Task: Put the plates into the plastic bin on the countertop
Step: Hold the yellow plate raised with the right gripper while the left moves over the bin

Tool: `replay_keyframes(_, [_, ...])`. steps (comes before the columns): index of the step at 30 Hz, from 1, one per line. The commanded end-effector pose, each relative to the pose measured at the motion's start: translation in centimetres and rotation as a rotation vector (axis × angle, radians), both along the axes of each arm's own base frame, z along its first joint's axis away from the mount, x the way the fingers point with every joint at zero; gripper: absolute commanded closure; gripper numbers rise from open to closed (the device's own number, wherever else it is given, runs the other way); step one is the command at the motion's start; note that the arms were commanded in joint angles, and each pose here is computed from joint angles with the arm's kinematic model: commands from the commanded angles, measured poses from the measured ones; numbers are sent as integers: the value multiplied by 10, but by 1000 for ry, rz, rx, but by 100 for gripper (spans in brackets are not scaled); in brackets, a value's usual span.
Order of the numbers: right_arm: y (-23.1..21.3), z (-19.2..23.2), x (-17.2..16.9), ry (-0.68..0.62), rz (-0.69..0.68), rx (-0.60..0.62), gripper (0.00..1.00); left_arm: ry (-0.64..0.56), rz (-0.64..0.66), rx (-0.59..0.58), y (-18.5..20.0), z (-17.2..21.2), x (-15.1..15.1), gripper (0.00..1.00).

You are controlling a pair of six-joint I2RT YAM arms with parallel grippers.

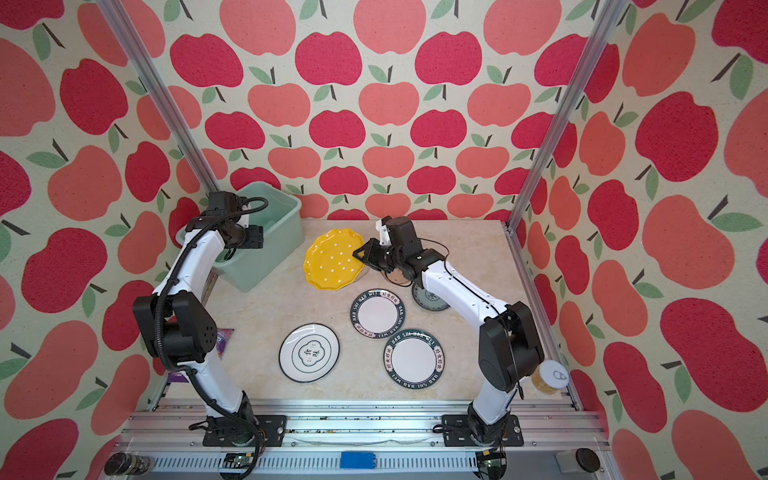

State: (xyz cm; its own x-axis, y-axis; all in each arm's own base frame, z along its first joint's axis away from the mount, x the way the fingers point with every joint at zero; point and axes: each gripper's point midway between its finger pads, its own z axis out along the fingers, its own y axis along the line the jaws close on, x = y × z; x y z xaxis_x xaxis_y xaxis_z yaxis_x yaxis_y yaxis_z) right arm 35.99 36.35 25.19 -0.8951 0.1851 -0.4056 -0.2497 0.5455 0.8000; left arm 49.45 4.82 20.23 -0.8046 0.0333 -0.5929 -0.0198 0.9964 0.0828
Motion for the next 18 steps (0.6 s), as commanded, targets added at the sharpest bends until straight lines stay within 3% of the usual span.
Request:
replay_keyframes(1, [0, 68, -3, -142, 27, 155, 100, 55, -6, 14, 1, -11, 1, 31])
replay_keyframes(4, [0, 68, -2, -145, 23, 164, 100, 65, -7, -4, -2, -15, 5, 34])
replay_keyframes(13, [-4, 65, -2, -147, 10, 167, 100, 141, 15, -41, -20, -27, -6, 66])
replay_keyframes(18, [-10, 64, -3, -151, -5, 167, 100, 196, 49, -45, -36, -31, -22, 66])
